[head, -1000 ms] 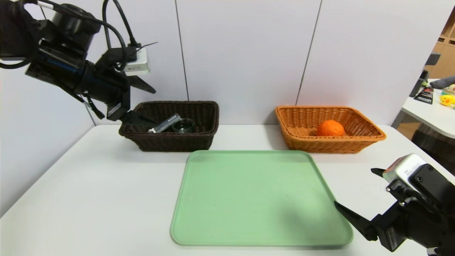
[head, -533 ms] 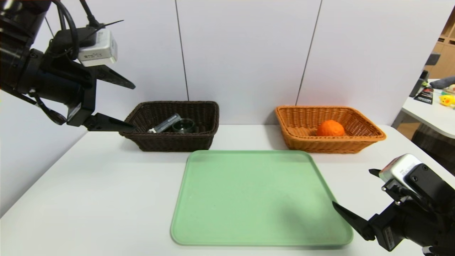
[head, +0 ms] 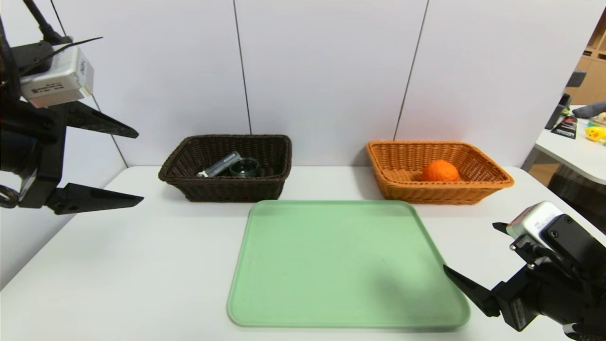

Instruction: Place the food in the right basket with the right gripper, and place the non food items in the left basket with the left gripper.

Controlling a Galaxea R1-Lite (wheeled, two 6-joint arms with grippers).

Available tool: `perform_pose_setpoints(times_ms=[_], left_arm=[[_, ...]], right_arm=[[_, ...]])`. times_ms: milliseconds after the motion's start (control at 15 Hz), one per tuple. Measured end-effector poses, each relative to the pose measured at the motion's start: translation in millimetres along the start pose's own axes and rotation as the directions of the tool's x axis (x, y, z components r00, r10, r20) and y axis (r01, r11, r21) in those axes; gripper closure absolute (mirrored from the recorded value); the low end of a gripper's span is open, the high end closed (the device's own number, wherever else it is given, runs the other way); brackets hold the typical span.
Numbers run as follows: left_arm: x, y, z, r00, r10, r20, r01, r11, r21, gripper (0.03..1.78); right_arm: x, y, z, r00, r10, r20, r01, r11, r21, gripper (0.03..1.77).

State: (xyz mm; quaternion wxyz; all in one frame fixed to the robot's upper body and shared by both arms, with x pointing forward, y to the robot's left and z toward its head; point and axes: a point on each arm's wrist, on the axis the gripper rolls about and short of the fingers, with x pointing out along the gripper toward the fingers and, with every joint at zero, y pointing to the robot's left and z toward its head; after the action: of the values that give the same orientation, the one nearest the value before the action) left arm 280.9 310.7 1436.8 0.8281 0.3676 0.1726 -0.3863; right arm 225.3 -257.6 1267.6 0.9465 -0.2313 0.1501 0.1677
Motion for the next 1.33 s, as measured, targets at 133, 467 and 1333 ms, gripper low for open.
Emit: perform_pose_setpoints(times_ms=[133, 467, 1333], left_arm=[[-11, -15, -5, 1.000, 0.007, -0.006, -0.008, 0.999, -0.041, 0.12], [-31, -49, -15, 0.997, 0.072, 0.017, -0.068, 0.981, -0.182, 0.12], [-37, -117, -63, 0.914, 0.389, -0.117, -0.385, 0.735, -0.558, 0.12]], right_arm=[[0, 0, 0, 1.000, -0.001, 0.000, 0.001, 1.000, -0.001, 0.11], [-2, -1, 1, 1.000, -0.004, 0.007, 0.004, 1.000, 0.005, 0.11], [-15, -10, -5, 0.997, -0.080, 0.022, 0.079, 0.996, 0.027, 0.11]])
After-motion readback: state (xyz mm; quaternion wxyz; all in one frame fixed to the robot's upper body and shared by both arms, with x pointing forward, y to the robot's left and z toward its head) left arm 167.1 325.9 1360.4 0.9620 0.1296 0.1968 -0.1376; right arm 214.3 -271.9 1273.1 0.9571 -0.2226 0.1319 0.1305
